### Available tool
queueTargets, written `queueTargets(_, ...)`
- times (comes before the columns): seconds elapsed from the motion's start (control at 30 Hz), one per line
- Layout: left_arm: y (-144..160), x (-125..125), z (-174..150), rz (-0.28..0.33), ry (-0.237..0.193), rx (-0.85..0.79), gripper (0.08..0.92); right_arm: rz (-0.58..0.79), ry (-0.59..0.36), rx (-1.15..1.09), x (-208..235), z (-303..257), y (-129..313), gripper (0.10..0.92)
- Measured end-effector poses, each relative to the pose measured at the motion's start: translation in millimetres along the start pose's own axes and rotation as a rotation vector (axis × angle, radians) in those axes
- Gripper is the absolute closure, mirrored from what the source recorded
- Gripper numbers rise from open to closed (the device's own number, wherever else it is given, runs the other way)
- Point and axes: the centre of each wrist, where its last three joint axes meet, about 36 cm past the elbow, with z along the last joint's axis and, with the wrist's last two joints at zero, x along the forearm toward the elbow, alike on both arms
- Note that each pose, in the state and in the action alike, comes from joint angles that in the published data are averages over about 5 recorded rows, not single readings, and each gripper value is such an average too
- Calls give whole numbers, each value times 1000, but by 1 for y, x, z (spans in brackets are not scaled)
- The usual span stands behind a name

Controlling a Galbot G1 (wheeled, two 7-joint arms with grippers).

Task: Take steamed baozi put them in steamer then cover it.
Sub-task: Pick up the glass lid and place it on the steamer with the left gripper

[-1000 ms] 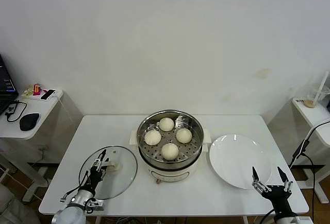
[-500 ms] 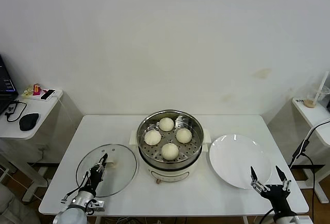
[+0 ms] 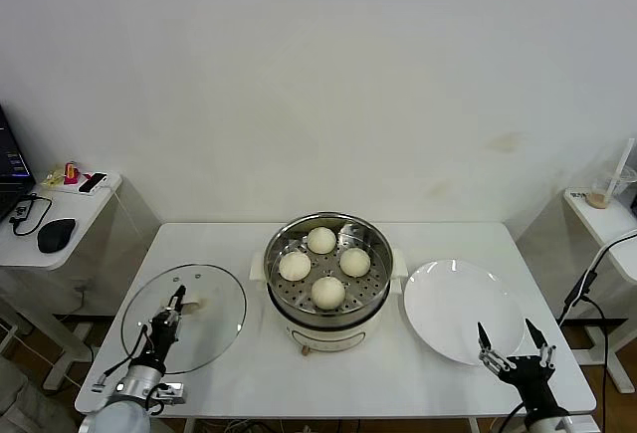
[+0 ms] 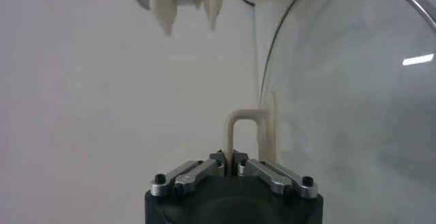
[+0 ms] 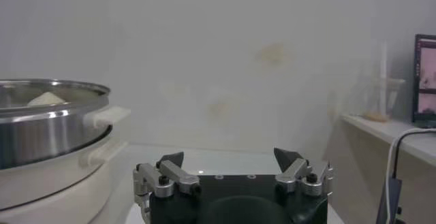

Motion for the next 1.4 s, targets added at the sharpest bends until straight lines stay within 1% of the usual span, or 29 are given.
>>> queueTargets(0.3,63,0,19,-30,78,-34,867,-14,-1,8,-1,1,4,200)
queueTargets(0.4,84,-3,21,-37,87,-26,867,-17,3,11,-1,2,5,200)
queueTargets(0.5,105,-7,20,-44,84,-11,867,-20,5,14,-1,2,7,200)
queueTargets(0.67,137,-16,7,-63,52,17,867,-28,14,27,0,4,10,200)
queueTargets(0.8,152,-26,-10,-61,20,39,867,-36,23,42,-1,6,13,200)
queueTargets(1.1,170,-57,-63,-38,-53,106,867,-42,43,79,-6,12,21,200)
queueTargets(1.4,181,-85,-125,-13,-118,141,867,-49,70,111,-10,21,28,200)
